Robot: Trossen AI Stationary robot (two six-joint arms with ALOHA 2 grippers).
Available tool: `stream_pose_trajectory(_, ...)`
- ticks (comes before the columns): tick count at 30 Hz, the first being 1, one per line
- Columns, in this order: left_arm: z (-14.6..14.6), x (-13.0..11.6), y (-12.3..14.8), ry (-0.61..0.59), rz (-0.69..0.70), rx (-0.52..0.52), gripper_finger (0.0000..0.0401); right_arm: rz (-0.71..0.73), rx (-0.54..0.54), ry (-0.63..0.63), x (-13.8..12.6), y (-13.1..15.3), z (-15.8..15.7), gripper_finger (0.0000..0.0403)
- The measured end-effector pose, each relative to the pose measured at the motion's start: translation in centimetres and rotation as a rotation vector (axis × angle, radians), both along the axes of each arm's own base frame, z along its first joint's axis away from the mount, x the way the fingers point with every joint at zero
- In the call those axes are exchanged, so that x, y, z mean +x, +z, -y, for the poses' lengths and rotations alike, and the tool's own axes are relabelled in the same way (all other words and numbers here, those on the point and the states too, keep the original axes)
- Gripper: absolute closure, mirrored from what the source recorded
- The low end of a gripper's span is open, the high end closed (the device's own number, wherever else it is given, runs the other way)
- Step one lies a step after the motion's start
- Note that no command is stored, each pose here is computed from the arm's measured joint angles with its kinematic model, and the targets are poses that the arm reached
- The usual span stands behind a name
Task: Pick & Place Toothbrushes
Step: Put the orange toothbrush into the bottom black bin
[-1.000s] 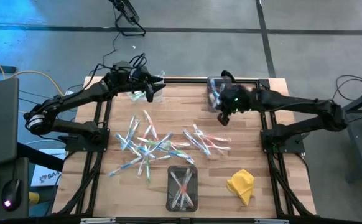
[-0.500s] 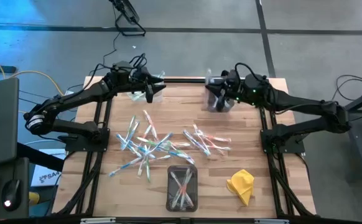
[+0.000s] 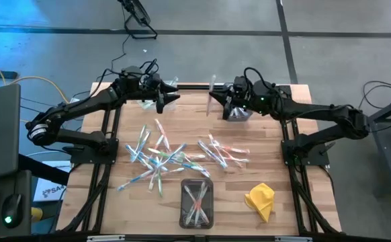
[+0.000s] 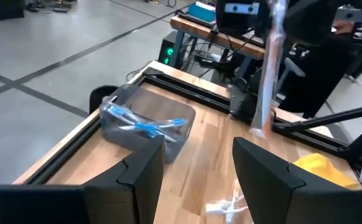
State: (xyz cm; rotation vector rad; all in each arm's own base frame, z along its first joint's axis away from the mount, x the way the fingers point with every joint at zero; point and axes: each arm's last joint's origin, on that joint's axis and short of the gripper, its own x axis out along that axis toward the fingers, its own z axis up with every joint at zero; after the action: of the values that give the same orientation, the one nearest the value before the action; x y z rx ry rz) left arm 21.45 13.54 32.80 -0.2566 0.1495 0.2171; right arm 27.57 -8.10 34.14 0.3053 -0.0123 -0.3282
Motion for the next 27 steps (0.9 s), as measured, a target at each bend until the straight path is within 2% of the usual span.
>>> stream_pose_trajectory(5, -0.1, 0.0, 0.0, 0.024, -0.003, 0.004, 0.0214, 0.007, 0.044, 0.035, 0.4, -0.2, -0.7, 0.0395)
stream_pose_trajectory(14, -0.7, 0.1, -0.5, 0.178, -0.046, 0.017, 0.0214, 0.014, 0.075, 0.092, 0.9, -0.2, -2.8, 0.0395)
stream_pose_trajectory(19, -0.8, 0.2, -0.7, 0.183, -0.06, 0.011, 0.0214, 0.014, 0.094, 0.082, 1.1, -0.3, -4.0, 0.0395)
stream_pose_trajectory(27, -0.6, -0.1, -1.7, 0.18, -0.153, -0.043, 0.0214, 0.078, 0.269, 0.003, 1.2, -0.3, -8.6, 0.0395)
